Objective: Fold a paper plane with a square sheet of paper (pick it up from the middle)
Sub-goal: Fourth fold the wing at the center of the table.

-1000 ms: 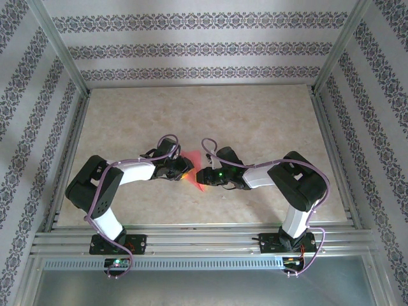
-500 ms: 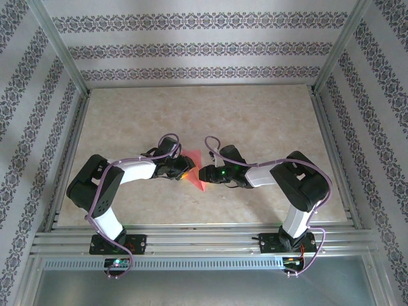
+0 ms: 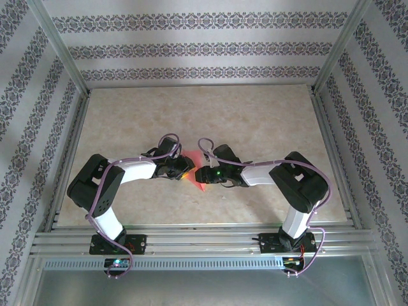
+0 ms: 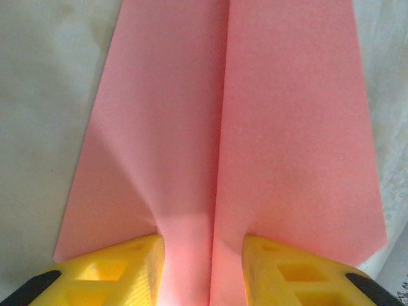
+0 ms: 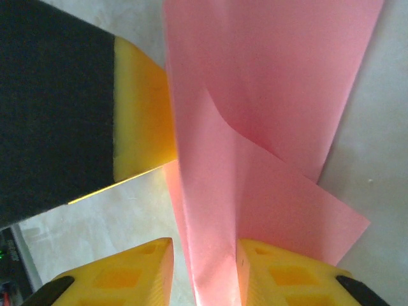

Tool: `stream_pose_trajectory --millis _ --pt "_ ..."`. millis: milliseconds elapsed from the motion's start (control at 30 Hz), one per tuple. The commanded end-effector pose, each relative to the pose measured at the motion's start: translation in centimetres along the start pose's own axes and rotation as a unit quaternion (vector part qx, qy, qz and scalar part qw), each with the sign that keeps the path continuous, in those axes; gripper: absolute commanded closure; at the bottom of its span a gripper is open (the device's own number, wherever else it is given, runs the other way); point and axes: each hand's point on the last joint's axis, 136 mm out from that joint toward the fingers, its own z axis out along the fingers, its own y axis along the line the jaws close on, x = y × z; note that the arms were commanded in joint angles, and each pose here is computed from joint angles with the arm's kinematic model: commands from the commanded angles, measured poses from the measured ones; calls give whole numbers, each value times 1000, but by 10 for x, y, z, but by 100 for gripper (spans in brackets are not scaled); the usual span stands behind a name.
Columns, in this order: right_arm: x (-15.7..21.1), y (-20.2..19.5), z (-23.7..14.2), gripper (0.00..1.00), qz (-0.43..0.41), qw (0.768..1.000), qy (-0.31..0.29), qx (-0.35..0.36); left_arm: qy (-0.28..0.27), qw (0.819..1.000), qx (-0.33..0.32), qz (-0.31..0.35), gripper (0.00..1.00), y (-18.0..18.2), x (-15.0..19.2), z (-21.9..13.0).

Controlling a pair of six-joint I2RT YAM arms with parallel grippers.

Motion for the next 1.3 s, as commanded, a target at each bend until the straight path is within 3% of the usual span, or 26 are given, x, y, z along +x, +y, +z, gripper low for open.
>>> stream_pose_trajectory --millis 0,167,567,867,1267 --pt "-1 -4 4 68 -24 999 3 36 18 999 -30 4 60 16 12 7" --pt "-2 -12 4 71 -20 998 -5 64 21 999 -29 4 57 16 13 8" --pt "-3 -11 9 79 -2 998 -2 55 27 999 -34 4 52 20 16 10" --pt "-7 -4 10 90 -2 1000 -4 23 26 999 -35 3 53 20 16 9" --pt "-8 -8 4 92 54 997 -10 -58 10 1000 -10 14 54 7 11 0"
